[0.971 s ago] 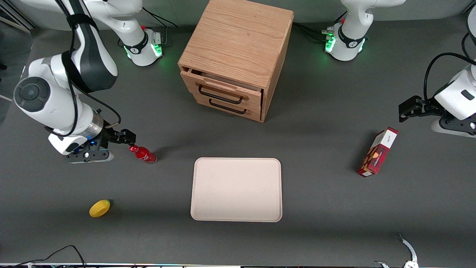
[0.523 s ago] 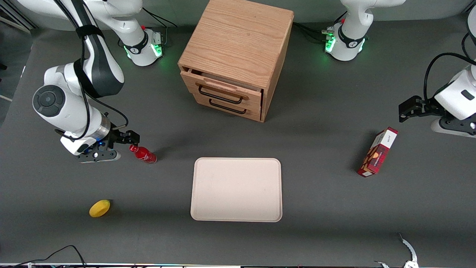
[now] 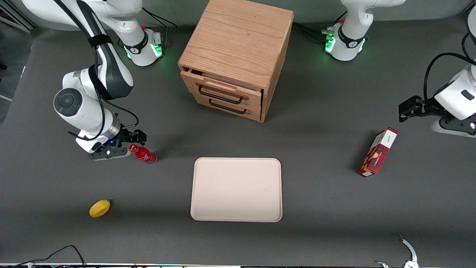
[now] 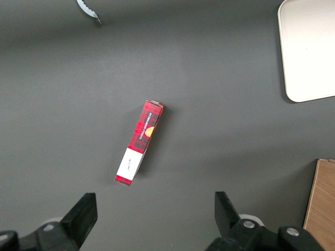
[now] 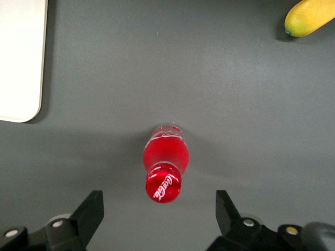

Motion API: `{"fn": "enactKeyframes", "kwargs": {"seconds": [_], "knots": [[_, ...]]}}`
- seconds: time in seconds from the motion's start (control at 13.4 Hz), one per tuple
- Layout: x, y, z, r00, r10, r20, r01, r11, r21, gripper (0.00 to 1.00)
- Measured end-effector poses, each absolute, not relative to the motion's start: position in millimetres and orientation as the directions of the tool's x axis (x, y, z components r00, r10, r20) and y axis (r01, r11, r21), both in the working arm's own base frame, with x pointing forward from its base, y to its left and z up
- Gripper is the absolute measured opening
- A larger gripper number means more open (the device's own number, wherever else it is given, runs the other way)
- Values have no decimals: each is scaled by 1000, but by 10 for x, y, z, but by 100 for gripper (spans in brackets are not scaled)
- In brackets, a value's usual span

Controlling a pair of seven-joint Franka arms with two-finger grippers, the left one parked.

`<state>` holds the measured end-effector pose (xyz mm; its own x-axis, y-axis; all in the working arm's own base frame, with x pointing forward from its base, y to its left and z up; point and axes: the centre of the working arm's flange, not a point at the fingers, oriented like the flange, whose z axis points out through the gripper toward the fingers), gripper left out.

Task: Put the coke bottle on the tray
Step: 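Close the right gripper around the bottle's neck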

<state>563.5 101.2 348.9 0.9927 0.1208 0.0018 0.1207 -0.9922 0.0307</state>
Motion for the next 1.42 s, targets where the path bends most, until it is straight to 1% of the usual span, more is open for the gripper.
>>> {"fn": "enactKeyframes", "kwargs": {"seconds": [0.3,0.52,1.42], "knots": [[5566,927,3376,989,143,21,143,-989,29,95],[5533,920,3321,989,146,19,146,-989,28,93],[5597,946,3391,987,150,51,149,-989,26,90]]}}
